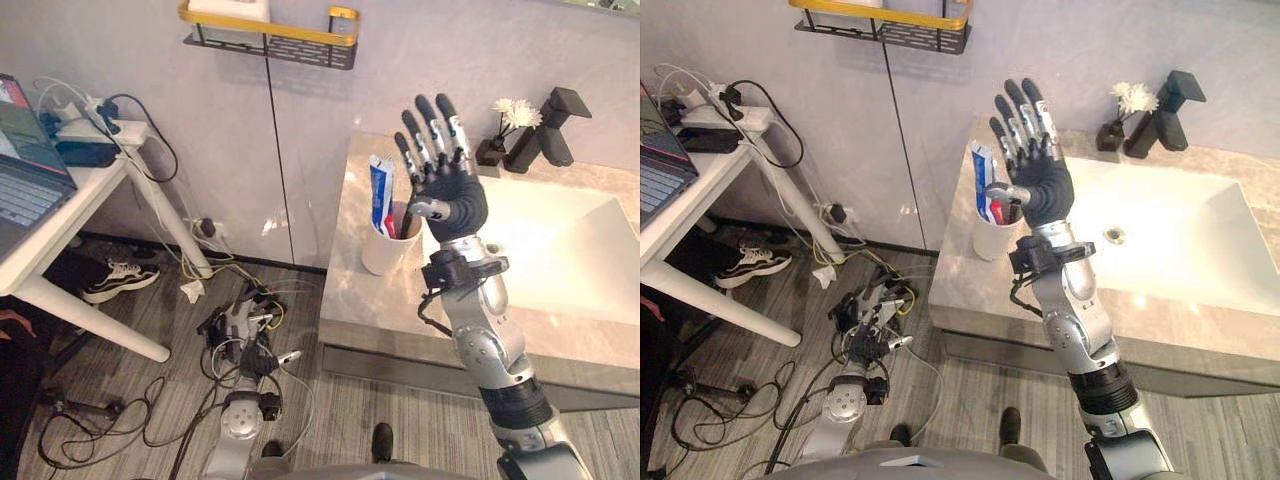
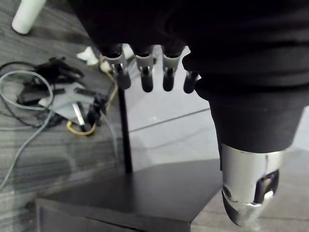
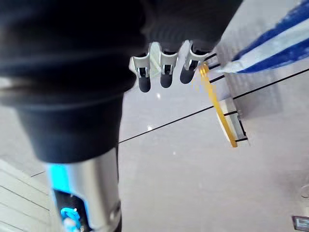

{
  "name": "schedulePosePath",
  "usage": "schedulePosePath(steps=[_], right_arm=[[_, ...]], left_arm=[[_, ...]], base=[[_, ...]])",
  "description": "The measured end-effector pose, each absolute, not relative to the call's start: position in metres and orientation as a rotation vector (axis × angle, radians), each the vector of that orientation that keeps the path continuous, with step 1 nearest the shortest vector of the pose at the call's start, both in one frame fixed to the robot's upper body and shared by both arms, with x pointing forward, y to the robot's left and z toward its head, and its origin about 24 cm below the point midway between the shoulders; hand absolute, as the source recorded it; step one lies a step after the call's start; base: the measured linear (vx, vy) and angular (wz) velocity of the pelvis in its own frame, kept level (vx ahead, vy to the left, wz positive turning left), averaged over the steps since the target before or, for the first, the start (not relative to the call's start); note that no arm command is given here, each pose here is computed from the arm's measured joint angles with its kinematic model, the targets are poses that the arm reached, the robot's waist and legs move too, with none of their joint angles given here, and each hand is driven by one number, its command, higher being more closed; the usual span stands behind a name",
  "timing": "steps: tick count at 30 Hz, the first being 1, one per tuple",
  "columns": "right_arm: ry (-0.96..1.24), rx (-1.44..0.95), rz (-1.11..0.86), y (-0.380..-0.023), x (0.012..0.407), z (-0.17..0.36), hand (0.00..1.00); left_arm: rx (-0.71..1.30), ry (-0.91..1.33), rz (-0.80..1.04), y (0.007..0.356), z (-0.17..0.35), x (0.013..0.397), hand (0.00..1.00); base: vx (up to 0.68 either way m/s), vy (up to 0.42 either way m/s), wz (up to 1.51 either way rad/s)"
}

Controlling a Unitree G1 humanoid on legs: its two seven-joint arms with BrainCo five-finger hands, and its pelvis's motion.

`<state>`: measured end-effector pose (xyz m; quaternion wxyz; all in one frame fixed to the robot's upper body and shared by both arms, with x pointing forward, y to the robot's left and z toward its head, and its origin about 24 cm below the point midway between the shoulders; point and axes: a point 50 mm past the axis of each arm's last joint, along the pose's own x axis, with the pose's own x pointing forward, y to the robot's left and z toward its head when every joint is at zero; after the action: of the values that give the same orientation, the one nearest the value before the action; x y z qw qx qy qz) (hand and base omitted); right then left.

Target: Organize washtable

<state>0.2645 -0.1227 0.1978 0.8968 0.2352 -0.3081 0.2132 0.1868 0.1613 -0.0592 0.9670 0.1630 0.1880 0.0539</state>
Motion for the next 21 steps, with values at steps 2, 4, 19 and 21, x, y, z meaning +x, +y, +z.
schedulePosePath(steps=[2,4,19,21], right_arm=[[-0.679,0.491,0.423,-0.128,0.262,0.203,0.00],[-0.703,0.492,0.399,-0.134,0.262,0.206,0.00],[-1.038,0.431,-0.275,-0.269,0.202,0.222,0.00],[-1.078,0.418,-0.426,-0.289,0.181,0.217,0.00]], left_arm=[[0.336,0.379,0.107,0.161,-0.059,0.187,0.00],[0.336,0.385,0.106,0.161,-0.060,0.186,0.00],[0.364,0.480,0.080,0.161,-0.081,0.179,0.00],[0.361,0.489,0.087,0.162,-0.082,0.179,0.00]], base=[[-0.01,-0.012,-0.03],[-0.02,-0.025,-0.07],[0.00,-0.001,0.00],[-0.01,-0.008,-0.05]])
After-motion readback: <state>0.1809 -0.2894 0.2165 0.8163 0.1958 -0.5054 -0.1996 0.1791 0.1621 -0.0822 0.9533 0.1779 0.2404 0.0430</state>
